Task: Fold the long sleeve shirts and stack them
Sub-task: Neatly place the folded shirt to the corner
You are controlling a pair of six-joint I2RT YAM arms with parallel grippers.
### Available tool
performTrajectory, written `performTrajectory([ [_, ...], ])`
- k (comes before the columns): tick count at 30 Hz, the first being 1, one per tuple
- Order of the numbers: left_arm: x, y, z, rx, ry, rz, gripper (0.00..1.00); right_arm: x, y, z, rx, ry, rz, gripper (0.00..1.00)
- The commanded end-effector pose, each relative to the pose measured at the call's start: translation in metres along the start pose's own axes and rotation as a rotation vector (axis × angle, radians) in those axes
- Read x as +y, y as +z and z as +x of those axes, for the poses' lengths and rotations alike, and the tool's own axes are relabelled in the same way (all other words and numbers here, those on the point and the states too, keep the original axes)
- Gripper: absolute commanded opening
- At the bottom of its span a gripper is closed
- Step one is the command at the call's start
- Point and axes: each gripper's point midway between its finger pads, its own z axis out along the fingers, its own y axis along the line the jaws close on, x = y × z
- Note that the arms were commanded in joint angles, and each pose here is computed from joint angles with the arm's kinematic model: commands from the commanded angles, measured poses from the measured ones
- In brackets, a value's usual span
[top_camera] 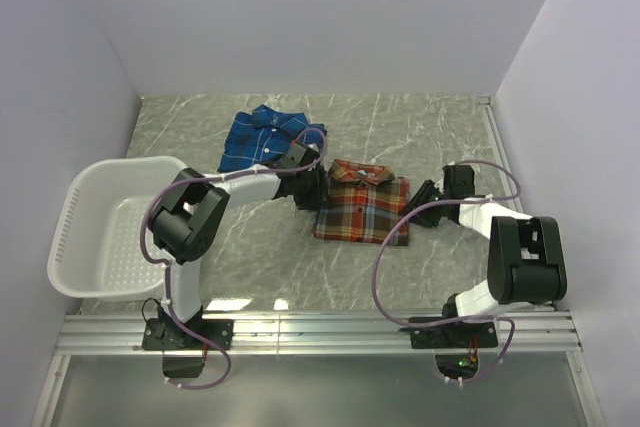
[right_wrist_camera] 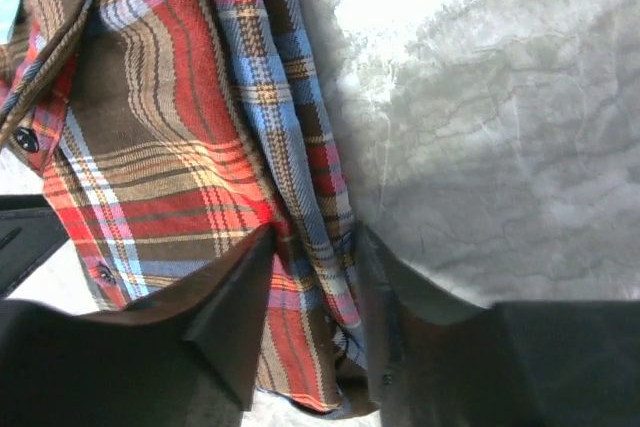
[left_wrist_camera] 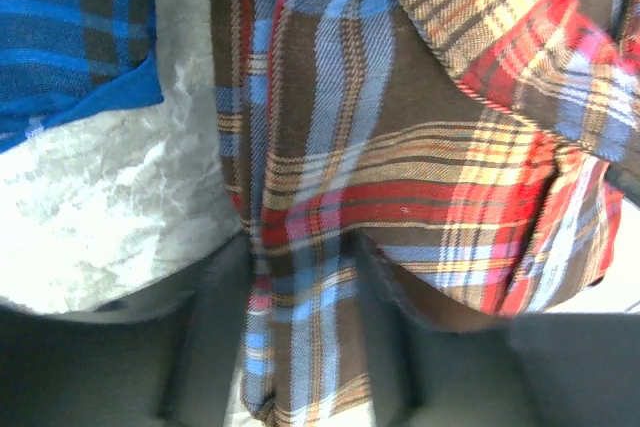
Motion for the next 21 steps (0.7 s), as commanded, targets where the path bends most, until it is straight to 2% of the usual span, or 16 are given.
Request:
performTrajectory([
  [1, 0.012, 0.012, 0.025, 0.086, 0.015, -0.038, 0.46, -0.012, 0.006, 0.012, 0.053, -0.014, 0.061, 0.38],
  [3, 0.012, 0.012, 0.025, 0.085, 0.016, -0.039, 0.38, -0.012, 0.007, 0.014, 0.055, -0.022, 0.064, 0.30],
  [4, 0.012, 0.011, 0.025, 0.085, 0.017, -0.039, 0.28, -0.011, 0.006, 0.014, 0.055, -0.024, 0.061, 0.26],
  [5, 0.010, 0.011, 0.024, 0.082, 0.024, -0.035, 0.21, -0.011, 0.006, 0.013, 0.053, -0.028, 0.058, 0.19],
  [6, 0.010, 0.012, 0.025, 0.086, 0.029, -0.036, 0.16, -0.010, 0.006, 0.015, 0.055, -0.031, 0.052, 0.15],
  [7, 0.008, 0.012, 0.026, 0.091, 0.037, -0.031, 0.04, -0.009, 0.005, 0.016, 0.056, -0.035, 0.043, 0.11],
  [8, 0.005, 0.012, 0.024, 0.089, 0.052, -0.027, 0.00, -0.006, 0.002, 0.014, 0.045, -0.044, 0.034, 0.03],
  [9, 0.003, 0.011, 0.024, 0.089, 0.066, -0.025, 0.01, -0.004, 0.000, 0.012, 0.032, -0.053, 0.027, 0.00],
  [13, -0.015, -0.001, 0.012, 0.030, 0.133, -0.018, 0.01, 0.016, -0.019, 0.000, -0.039, -0.122, -0.007, 0.00],
  [21, -0.059, -0.054, -0.054, -0.166, 0.214, -0.014, 0.00, 0.079, -0.076, -0.040, -0.268, -0.258, -0.076, 0.00],
])
